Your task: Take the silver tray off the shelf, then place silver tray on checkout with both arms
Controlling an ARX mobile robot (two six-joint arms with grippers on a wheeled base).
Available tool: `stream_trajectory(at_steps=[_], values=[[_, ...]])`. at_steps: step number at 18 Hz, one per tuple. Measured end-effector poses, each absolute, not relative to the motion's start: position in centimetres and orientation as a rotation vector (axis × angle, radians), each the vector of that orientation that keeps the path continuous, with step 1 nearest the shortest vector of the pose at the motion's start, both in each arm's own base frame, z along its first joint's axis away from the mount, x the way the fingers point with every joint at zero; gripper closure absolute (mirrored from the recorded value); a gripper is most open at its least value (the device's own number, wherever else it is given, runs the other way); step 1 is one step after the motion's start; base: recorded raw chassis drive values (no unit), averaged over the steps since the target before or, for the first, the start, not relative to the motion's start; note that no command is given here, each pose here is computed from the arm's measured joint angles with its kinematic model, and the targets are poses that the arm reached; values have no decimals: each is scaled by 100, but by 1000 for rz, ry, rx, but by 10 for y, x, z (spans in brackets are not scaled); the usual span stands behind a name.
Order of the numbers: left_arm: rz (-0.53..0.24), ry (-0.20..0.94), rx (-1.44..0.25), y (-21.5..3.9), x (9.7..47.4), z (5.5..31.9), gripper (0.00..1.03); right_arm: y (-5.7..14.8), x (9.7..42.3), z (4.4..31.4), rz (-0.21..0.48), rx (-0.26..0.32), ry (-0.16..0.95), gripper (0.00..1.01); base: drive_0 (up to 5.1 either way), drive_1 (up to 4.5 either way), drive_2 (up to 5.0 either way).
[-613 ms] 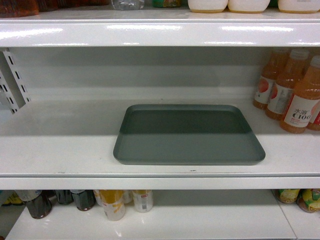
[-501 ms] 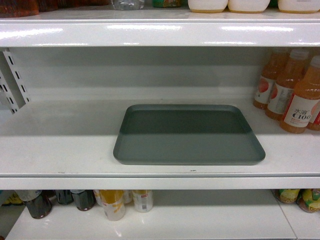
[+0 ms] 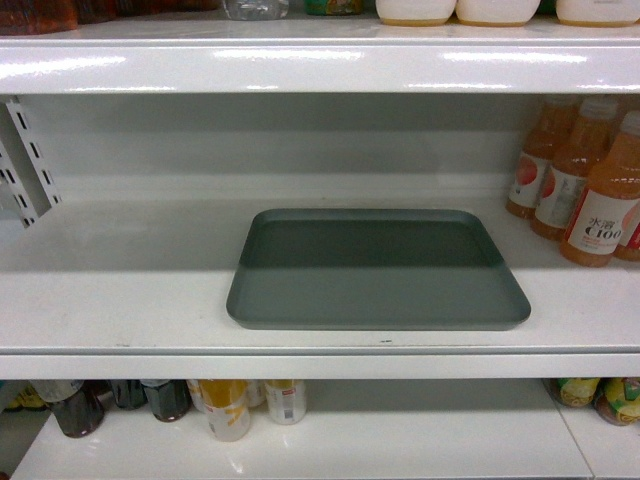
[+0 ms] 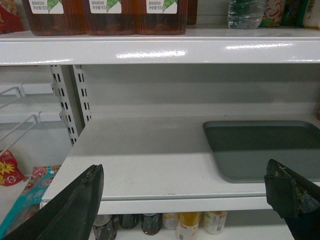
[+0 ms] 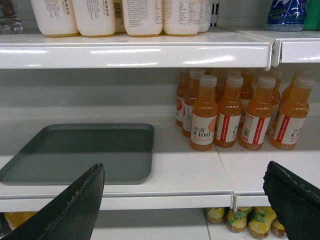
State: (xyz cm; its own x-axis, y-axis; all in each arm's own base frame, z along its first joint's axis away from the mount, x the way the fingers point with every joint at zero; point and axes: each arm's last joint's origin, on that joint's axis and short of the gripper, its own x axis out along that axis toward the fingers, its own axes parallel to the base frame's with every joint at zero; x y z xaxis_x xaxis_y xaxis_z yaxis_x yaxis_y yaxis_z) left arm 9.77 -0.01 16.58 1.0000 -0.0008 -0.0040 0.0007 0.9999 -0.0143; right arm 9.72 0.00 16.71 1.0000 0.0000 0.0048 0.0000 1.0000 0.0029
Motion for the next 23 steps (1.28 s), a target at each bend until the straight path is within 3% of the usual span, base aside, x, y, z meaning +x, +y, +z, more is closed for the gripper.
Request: stream_trajectory(at_steps=[23], values=[[-1, 4, -14, 0, 98, 166, 5, 0, 97, 167, 0, 3, -5, 3, 0, 0, 0]])
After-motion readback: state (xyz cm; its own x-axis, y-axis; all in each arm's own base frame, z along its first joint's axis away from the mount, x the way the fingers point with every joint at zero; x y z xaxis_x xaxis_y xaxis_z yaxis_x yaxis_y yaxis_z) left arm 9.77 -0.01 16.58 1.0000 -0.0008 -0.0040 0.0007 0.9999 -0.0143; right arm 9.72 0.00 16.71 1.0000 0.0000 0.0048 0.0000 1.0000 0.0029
